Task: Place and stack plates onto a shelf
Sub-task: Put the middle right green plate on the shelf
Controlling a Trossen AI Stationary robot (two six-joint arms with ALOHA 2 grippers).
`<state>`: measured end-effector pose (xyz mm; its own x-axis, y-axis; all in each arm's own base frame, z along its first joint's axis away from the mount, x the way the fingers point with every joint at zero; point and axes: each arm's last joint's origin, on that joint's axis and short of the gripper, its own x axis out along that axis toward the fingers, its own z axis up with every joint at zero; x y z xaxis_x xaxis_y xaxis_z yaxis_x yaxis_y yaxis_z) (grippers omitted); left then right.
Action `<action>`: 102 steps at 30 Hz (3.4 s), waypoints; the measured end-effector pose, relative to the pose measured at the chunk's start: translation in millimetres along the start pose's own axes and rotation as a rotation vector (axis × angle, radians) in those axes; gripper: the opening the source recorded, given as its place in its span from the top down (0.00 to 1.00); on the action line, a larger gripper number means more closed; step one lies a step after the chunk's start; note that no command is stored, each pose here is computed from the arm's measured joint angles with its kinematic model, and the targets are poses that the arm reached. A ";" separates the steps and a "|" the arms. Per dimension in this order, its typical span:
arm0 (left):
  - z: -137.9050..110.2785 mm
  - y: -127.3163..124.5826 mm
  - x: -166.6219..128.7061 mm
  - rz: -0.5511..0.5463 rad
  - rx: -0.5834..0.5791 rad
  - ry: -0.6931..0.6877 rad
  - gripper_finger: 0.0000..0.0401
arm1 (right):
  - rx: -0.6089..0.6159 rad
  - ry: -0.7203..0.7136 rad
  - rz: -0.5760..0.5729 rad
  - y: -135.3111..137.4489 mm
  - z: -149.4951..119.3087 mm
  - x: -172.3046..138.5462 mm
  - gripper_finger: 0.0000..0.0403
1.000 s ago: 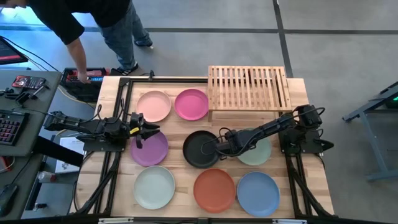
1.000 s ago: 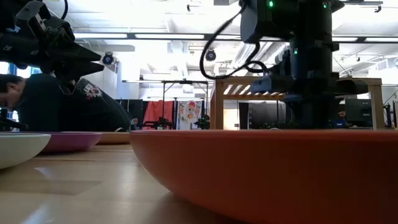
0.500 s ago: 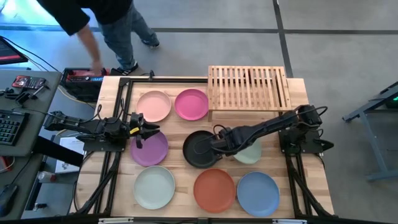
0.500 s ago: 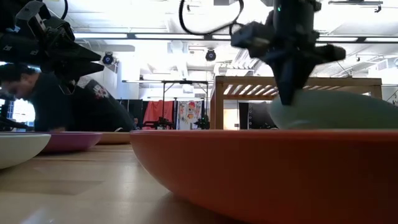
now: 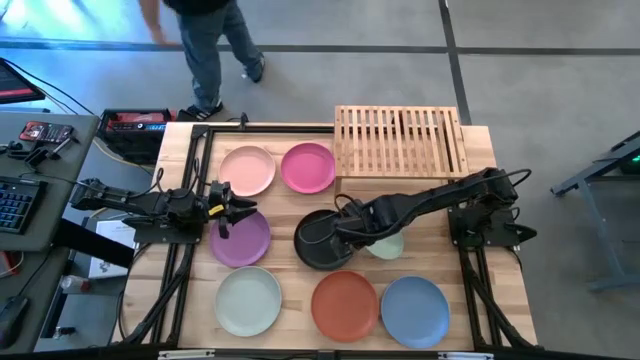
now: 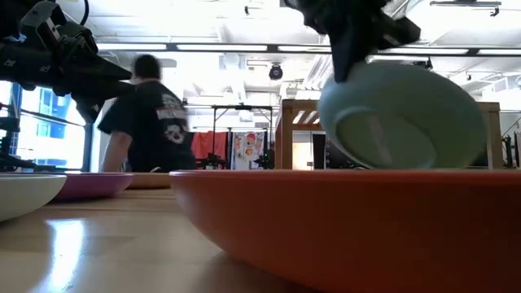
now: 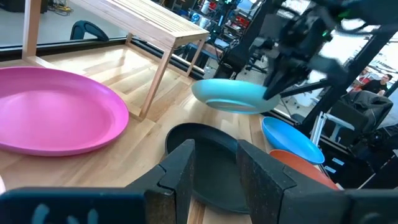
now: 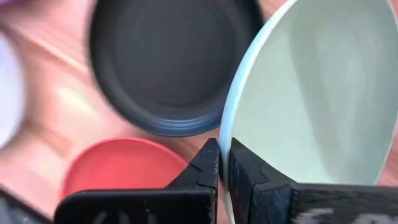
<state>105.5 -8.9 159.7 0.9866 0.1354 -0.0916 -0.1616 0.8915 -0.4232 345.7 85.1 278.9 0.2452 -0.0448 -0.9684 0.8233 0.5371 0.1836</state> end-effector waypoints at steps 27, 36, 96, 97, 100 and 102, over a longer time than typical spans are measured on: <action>0.0 0.1 0.0 0.002 0.000 0.000 0.73 | -0.268 -0.284 0.121 6.3 23.9 -128.3 1.00; 0.1 0.1 0.0 0.004 0.000 -0.002 0.73 | -0.288 -0.423 -0.016 -15.0 34.6 -157.2 1.00; 2.9 3.6 -0.2 0.127 -0.256 -0.097 0.73 | -0.596 -0.118 -0.308 -64.0 180.6 -62.8 1.00; 2.9 3.6 -0.2 0.127 -0.256 -0.097 0.73 | -0.597 -0.111 -0.297 -63.9 180.4 -62.8 1.00; 2.9 3.6 -0.2 0.127 -0.257 -0.097 0.73 | -0.585 -0.101 -0.279 -66.1 182.4 -62.7 1.00; 2.9 3.7 -0.2 0.128 -0.256 -0.097 0.73 | -0.574 -0.084 -0.248 -68.5 184.6 -62.5 1.00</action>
<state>104.8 -4.4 160.8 0.9535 0.2912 -0.0774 -0.2733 0.7280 -0.6288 368.5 -104.4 357.9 0.1409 -0.2794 -0.9498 0.4606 0.8677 -0.1869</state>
